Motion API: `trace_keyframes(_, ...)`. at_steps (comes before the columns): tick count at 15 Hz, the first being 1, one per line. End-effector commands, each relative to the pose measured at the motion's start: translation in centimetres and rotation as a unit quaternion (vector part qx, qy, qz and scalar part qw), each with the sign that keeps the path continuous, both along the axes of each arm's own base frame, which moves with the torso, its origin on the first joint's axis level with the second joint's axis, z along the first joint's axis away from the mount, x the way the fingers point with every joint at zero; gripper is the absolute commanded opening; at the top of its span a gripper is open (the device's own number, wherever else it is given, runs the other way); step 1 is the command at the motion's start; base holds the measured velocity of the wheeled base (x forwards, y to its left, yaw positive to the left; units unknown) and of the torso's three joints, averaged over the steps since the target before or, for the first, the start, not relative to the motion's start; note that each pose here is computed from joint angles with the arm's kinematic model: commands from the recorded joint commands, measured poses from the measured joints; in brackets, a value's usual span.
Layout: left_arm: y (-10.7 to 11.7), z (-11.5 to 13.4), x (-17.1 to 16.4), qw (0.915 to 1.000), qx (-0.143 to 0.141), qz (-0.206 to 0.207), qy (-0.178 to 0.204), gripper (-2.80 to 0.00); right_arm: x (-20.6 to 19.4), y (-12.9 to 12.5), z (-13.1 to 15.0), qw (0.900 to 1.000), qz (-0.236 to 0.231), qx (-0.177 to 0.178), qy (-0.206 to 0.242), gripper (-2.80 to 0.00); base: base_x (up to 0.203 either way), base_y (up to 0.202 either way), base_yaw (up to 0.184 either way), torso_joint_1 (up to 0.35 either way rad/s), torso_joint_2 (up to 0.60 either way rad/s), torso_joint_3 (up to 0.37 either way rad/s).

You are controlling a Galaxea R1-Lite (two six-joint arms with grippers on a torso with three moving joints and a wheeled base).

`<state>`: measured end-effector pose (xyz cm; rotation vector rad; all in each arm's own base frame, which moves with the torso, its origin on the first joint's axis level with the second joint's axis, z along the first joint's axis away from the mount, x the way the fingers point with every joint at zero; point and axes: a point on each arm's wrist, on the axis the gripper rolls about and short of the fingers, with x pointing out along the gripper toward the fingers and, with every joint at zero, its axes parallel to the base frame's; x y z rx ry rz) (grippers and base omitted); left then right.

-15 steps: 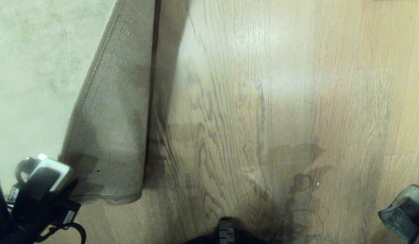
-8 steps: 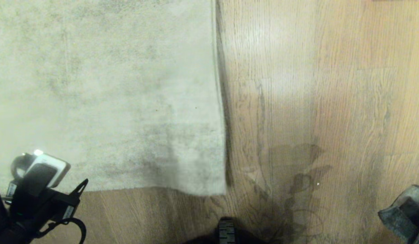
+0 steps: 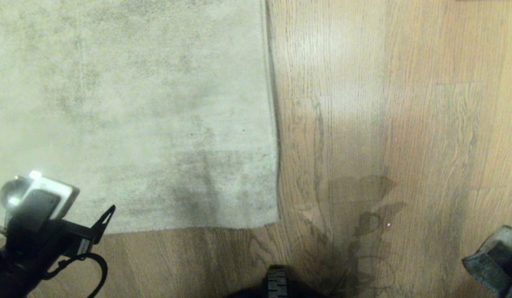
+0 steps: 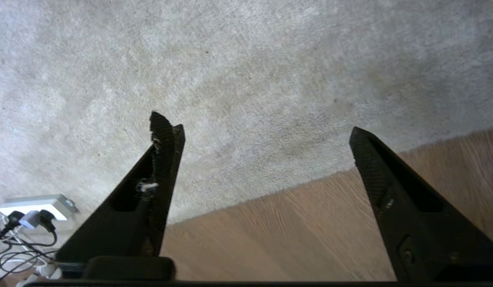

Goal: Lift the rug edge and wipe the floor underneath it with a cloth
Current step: Lay down the carpet

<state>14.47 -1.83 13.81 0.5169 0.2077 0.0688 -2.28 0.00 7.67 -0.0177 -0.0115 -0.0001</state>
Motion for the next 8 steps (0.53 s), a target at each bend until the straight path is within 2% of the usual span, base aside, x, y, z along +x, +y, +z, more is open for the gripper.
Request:
trace_keyframes(1, 0.0, 0.0, -0.2, 1.0, 0.0, 0.001, -0.003, 0.0, 0.0, 0.0, 0.0, 1.0, -0.001, 0.0, 0.0, -2.8, 0.0, 0.0, 0.0, 0.0, 0.0, 0.0)
trace_keyframes(8, -0.1, -1.7, -0.8, 0.9986, 0.004, -0.005, 0.052, 0.0, 0.0, 0.0, 0.0, 1.0, 0.0, 0.0, 0.0, -2.8, 0.0, 0.0, 0.0, 0.0, 0.0, 0.0)
